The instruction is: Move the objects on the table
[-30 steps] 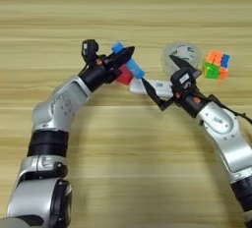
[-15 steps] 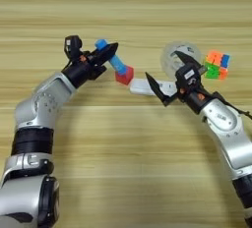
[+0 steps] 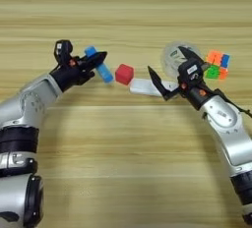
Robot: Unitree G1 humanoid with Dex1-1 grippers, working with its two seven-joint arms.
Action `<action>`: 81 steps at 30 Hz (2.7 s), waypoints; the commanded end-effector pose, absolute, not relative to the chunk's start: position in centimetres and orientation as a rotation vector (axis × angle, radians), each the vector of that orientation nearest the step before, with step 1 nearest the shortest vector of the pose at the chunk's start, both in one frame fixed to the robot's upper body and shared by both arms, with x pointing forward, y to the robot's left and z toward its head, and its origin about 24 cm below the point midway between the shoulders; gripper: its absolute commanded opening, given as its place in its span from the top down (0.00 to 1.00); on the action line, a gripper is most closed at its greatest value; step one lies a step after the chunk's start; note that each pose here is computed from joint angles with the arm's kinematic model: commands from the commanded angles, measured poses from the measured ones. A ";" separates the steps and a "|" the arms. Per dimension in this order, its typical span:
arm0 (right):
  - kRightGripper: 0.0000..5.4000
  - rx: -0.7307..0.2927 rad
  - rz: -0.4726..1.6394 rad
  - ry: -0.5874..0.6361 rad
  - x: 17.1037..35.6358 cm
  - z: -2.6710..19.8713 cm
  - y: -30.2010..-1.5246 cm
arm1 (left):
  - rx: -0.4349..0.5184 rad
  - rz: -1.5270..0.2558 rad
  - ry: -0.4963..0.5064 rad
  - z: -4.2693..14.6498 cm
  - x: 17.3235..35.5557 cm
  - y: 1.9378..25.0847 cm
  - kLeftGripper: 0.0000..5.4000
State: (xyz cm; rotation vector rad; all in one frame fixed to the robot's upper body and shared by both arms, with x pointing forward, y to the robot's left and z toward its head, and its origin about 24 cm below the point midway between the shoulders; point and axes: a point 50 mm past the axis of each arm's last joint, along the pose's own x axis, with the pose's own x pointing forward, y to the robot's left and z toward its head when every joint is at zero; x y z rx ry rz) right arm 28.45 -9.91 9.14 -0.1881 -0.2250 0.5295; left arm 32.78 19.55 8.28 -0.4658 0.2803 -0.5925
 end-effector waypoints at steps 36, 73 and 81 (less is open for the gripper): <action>0.00 -0.174 0.519 -0.235 28.8 9.7 -9.7 | -0.394 -0.517 0.578 1.1 33.8 18.7 0.75; 0.00 -0.180 0.519 -0.235 28.9 9.6 -9.8 | -0.409 -0.510 0.555 1.3 33.9 18.9 0.55; 0.00 -0.180 0.519 -0.235 28.9 9.7 -9.8 | -0.412 -0.509 0.553 1.3 33.9 18.9 0.44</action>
